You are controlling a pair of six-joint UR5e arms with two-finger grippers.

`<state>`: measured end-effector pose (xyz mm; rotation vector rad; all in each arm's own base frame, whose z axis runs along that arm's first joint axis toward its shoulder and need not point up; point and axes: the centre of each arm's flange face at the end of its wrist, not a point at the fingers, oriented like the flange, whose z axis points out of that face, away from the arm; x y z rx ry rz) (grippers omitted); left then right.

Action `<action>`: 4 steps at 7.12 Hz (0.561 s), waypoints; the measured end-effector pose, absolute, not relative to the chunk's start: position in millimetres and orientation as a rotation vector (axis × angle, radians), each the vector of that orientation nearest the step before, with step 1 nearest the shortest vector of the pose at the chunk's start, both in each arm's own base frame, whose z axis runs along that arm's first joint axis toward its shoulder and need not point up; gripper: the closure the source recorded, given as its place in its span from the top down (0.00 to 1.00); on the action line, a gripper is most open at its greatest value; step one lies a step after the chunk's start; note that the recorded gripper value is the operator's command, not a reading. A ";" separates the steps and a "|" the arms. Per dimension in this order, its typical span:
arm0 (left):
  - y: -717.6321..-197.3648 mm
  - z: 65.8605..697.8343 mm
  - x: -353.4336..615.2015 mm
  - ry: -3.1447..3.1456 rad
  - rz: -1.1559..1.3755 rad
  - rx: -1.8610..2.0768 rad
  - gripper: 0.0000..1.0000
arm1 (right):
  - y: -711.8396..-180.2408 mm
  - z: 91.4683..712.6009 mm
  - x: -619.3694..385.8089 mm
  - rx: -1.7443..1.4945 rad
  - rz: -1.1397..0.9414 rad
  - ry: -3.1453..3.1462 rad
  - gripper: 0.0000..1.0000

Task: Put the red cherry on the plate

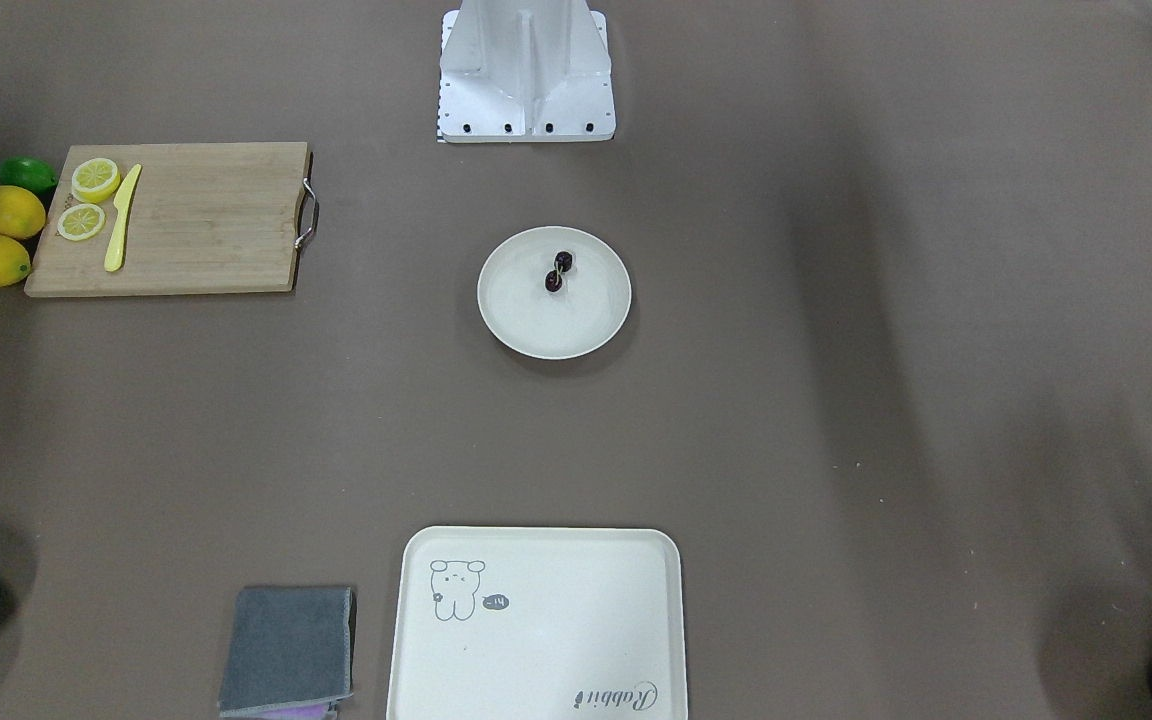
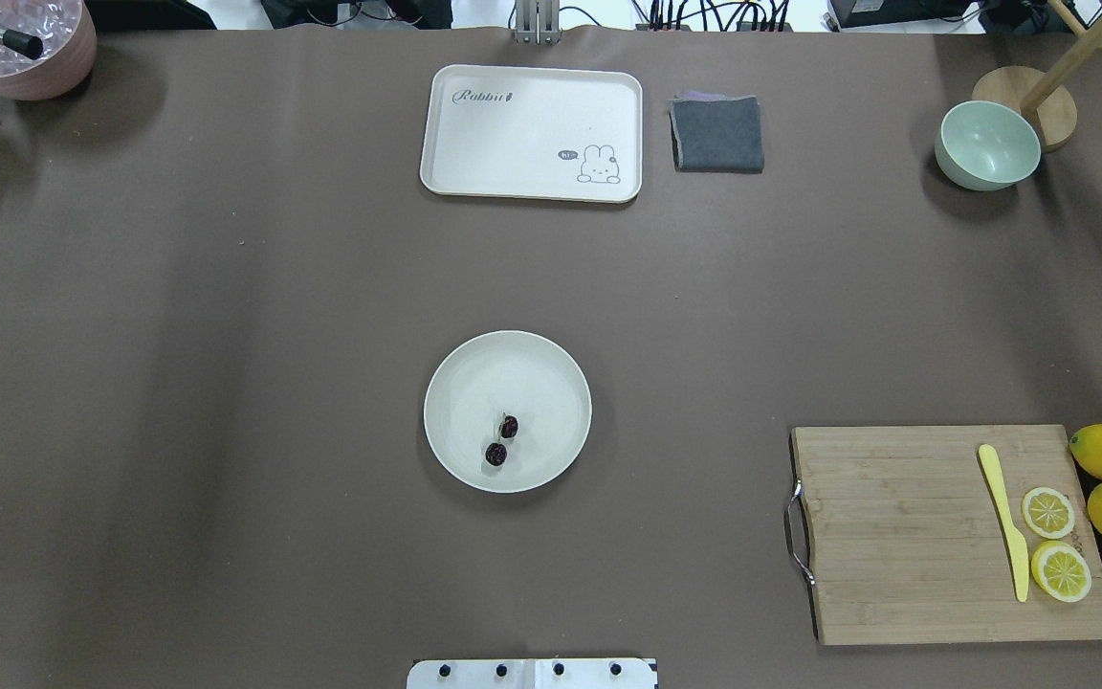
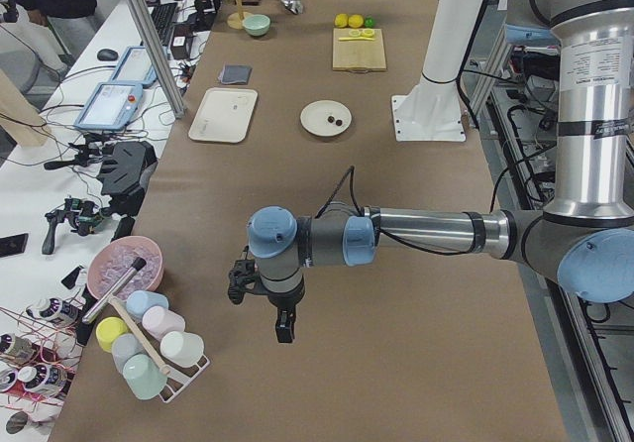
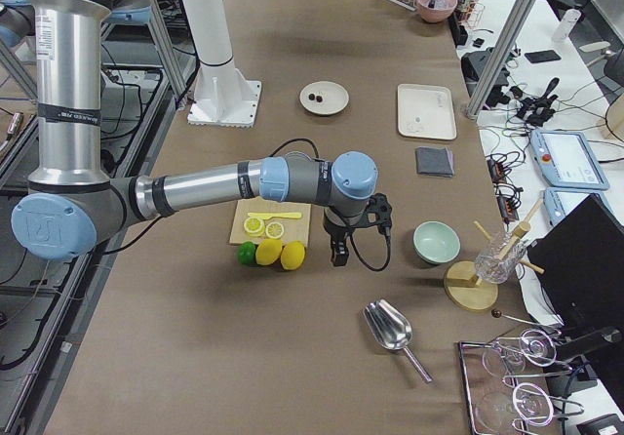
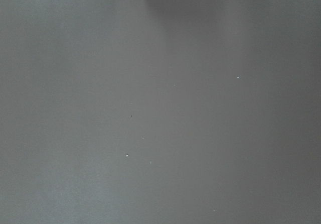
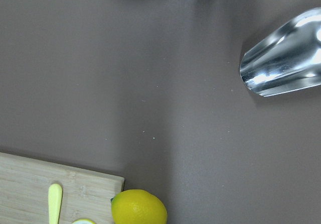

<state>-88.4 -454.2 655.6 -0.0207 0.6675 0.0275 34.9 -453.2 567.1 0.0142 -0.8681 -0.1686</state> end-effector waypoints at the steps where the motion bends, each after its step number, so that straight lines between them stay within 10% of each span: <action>1: -455.9 653.5 -89.6 0.656 0.027 -0.013 0.98 | -453.9 563.6 35.1 0.022 -0.171 -0.864 1.00; 4: -475.2 632.9 -90.7 0.651 0.043 0.036 0.98 | -459.0 551.3 35.7 0.047 -0.180 -0.861 1.00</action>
